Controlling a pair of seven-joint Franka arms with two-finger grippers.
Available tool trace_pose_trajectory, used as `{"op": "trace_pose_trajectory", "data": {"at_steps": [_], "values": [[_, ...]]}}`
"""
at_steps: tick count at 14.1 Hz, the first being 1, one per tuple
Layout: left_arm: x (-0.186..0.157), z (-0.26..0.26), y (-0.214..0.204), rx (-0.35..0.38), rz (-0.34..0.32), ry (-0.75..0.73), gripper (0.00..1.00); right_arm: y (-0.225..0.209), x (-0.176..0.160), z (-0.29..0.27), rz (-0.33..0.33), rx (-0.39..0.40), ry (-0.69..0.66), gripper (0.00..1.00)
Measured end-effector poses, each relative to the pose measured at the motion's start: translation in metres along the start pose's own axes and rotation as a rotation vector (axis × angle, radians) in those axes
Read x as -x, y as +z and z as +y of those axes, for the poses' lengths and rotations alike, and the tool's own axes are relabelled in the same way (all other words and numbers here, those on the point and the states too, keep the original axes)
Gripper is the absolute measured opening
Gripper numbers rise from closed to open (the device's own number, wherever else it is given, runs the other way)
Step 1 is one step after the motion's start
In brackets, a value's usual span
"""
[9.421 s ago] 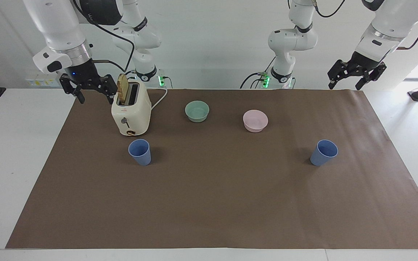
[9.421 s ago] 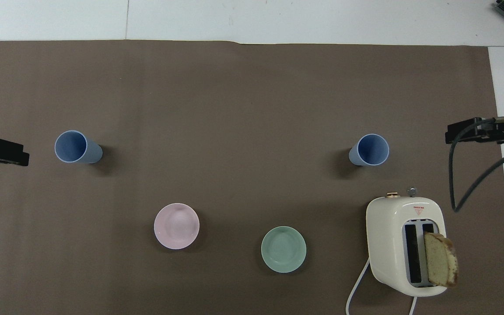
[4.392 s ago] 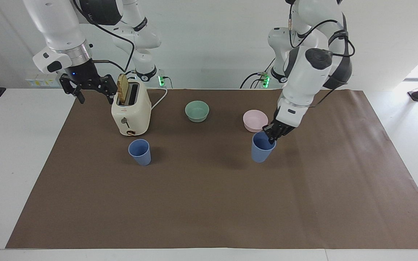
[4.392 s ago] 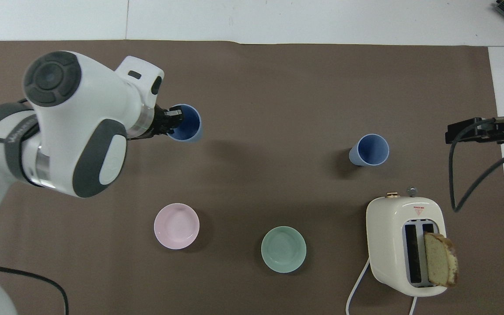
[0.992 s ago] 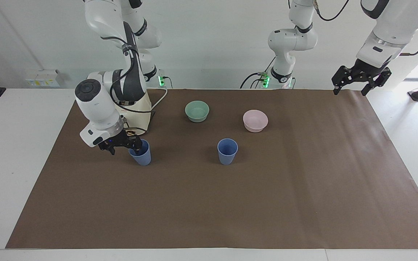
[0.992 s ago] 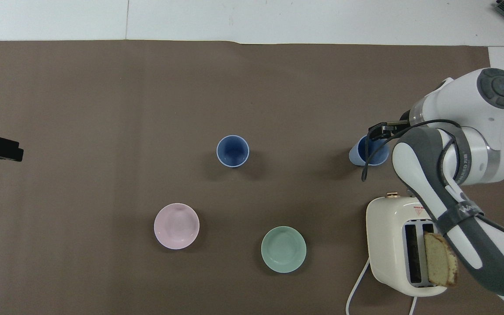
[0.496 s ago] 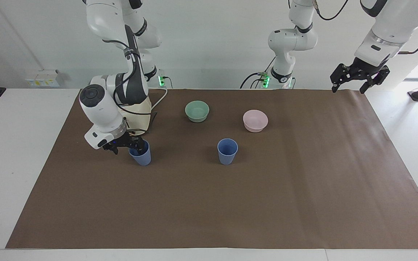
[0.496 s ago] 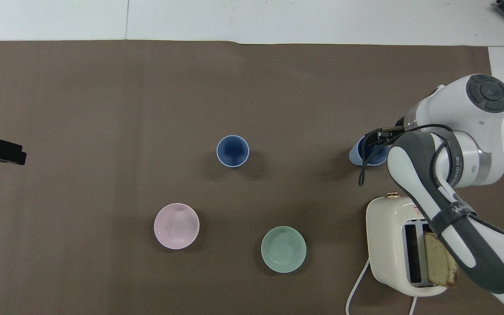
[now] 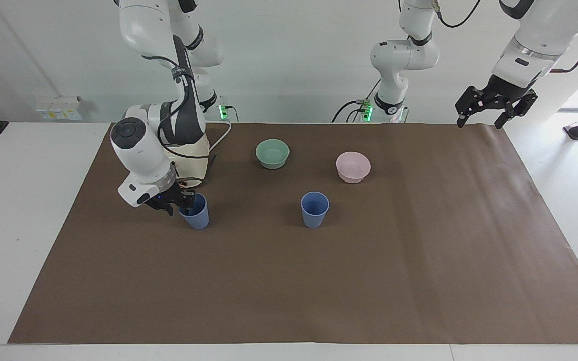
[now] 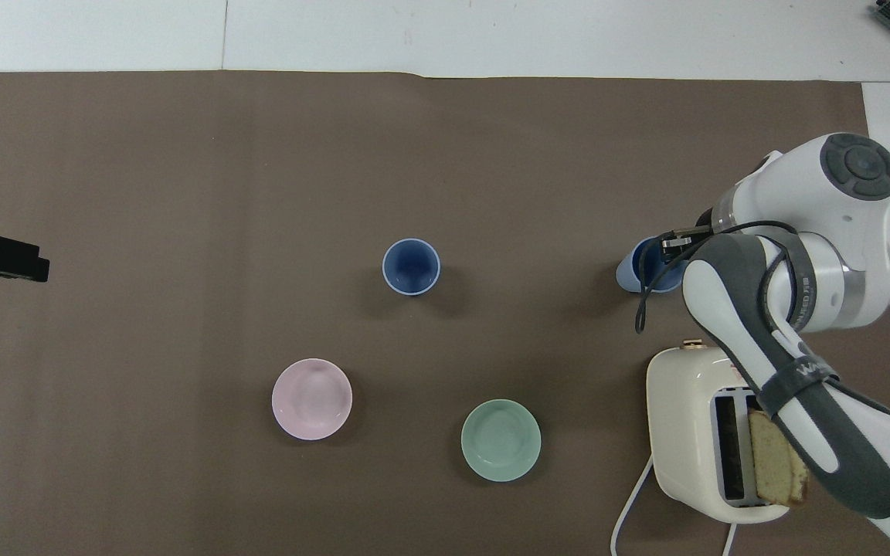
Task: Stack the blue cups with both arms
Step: 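Return the left gripper to rest while the right gripper grasps the other cup, then lift the blue cup with the right gripper over the centered cup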
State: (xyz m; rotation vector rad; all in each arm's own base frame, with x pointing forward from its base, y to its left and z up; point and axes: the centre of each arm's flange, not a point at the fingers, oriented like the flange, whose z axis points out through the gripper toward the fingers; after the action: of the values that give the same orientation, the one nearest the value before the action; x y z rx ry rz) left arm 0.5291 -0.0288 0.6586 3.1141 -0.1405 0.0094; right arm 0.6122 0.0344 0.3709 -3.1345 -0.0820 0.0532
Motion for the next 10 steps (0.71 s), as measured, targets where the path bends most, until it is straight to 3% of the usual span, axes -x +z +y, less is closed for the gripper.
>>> {"op": "trace_pose_trajectory", "data": {"at_steps": [3, 7, 10], "values": [[0.000, 0.000, 0.000, 0.001, 0.001, -0.001, 1.00, -0.005, -0.001, -0.004, 0.009, -0.011, -0.001, 0.06], [0.000, 0.000, 0.000, 0.001, 0.000, -0.001, 1.00, -0.012, -0.005, -0.022, 0.025, -0.012, 0.002, 0.05], [0.000, 0.001, 0.000, 0.001, 0.000, 0.000, 1.00, -0.042, -0.013, -0.064, 0.068, -0.019, 0.063, 0.05]]}}
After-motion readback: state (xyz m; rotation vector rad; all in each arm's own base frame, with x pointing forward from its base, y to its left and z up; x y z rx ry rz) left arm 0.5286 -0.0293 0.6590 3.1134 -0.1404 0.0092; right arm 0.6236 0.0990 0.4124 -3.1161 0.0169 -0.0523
